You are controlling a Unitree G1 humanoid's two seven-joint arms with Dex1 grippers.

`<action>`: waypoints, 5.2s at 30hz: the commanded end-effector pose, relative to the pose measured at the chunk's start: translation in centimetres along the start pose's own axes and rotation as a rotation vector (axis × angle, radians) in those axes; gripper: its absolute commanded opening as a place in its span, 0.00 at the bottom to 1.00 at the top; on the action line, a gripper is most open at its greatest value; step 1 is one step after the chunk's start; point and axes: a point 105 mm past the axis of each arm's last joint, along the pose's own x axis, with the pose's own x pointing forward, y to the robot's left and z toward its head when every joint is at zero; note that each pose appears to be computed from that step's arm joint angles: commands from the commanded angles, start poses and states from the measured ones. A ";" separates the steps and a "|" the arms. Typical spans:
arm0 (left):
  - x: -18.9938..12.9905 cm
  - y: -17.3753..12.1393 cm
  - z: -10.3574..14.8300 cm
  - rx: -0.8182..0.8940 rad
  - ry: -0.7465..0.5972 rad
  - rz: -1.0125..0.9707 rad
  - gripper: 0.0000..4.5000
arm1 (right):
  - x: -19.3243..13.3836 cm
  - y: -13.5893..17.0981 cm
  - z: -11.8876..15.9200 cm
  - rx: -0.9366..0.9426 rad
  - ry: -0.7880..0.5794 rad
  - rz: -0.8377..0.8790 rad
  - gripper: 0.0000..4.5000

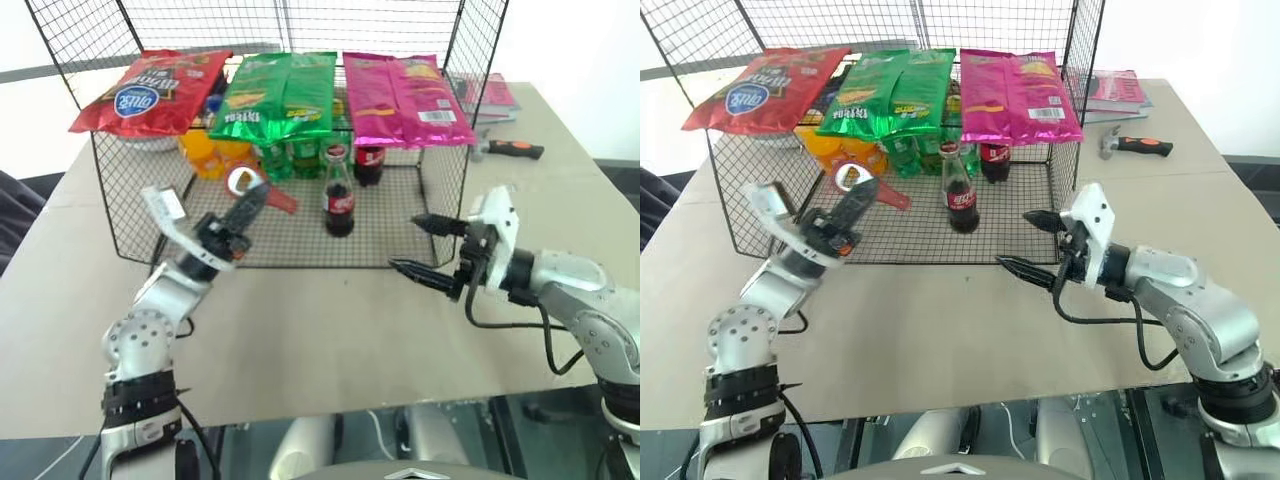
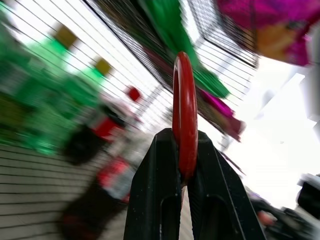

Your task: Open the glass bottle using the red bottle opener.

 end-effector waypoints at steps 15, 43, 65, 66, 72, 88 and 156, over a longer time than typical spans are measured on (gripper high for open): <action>3.4 -5.1 -5.6 -0.161 0.364 -0.420 0.02 | 4.4 3.9 3.0 0.377 0.061 0.366 1.00; 2.3 -5.5 -5.4 -0.119 0.360 -0.380 0.32 | 3.5 3.3 0.5 0.379 0.134 0.318 0.00; 3.5 2.8 -0.8 0.895 0.067 0.154 0.99 | -0.8 -3.7 5.0 -0.229 -0.228 -0.464 0.00; 3.7 3.1 -0.8 0.894 0.065 0.150 0.99 | -0.7 -3.6 5.1 -0.240 -0.238 -0.467 0.00; 5.5 4.1 -1.8 0.846 0.061 0.091 0.99 | 0.1 -2.4 5.1 -0.306 -0.268 -0.505 0.00; 8.9 6.4 -4.0 0.827 0.138 0.041 0.99 | 0.6 -1.9 4.6 -0.281 -0.297 -0.567 0.00; -1.1 -2.5 -5.0 0.845 0.095 -0.035 0.99 | 2.8 -3.1 5.0 -0.266 -0.337 -0.444 0.00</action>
